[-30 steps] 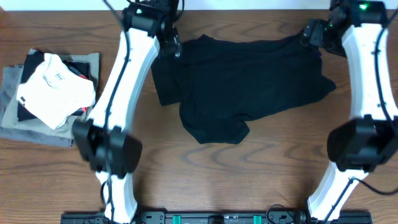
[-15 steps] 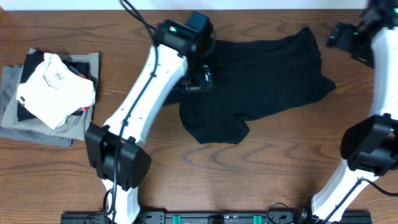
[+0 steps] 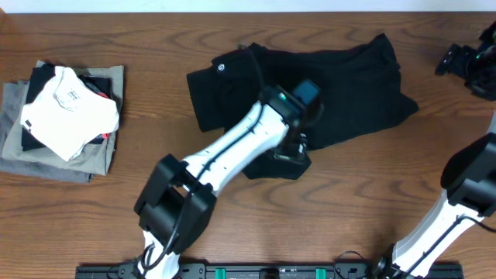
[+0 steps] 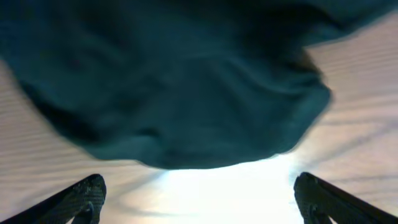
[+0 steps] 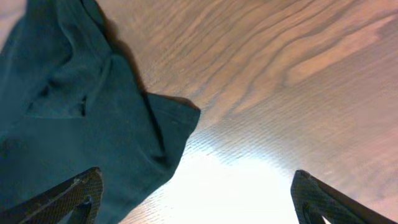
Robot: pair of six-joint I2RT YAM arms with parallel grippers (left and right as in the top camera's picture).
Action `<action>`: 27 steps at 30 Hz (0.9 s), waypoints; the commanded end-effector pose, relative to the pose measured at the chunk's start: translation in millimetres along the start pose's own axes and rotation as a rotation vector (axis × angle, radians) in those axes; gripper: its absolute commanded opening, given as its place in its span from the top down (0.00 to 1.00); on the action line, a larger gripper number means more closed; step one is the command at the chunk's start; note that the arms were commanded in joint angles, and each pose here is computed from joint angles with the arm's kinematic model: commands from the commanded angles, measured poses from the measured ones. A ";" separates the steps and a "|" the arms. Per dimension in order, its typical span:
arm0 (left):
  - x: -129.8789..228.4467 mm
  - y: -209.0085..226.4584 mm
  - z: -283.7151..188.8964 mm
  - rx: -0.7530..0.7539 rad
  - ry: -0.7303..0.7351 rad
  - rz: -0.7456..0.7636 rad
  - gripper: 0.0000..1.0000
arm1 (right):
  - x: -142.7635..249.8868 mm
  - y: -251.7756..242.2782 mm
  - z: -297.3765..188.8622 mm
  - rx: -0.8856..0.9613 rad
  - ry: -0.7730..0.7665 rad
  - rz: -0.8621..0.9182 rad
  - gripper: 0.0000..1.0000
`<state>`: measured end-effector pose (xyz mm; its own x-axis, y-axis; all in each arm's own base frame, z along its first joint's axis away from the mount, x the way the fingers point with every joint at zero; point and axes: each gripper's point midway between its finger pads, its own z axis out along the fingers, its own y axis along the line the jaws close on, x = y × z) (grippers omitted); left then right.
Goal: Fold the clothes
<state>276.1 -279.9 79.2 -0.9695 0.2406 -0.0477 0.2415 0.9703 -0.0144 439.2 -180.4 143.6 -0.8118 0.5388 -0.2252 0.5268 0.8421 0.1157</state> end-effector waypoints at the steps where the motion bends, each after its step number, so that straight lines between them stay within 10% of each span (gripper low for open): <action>1: 11.4 -21.5 6.5 0.049 0.027 0.065 0.02 | 6.6 1.8 21.8 -0.032 0.059 -0.024 0.07; 27: 27.1 -42.9 71.3 0.058 0.161 0.147 0.07 | 9.5 3.7 54.4 -0.029 0.106 -0.028 0.11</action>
<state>245.4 -315.5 8.9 -0.9263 0.3638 0.0980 0.3590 0.9312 -0.0637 445.9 -176.5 94.3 -0.8371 0.5306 -0.1334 0.5149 0.8465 0.1358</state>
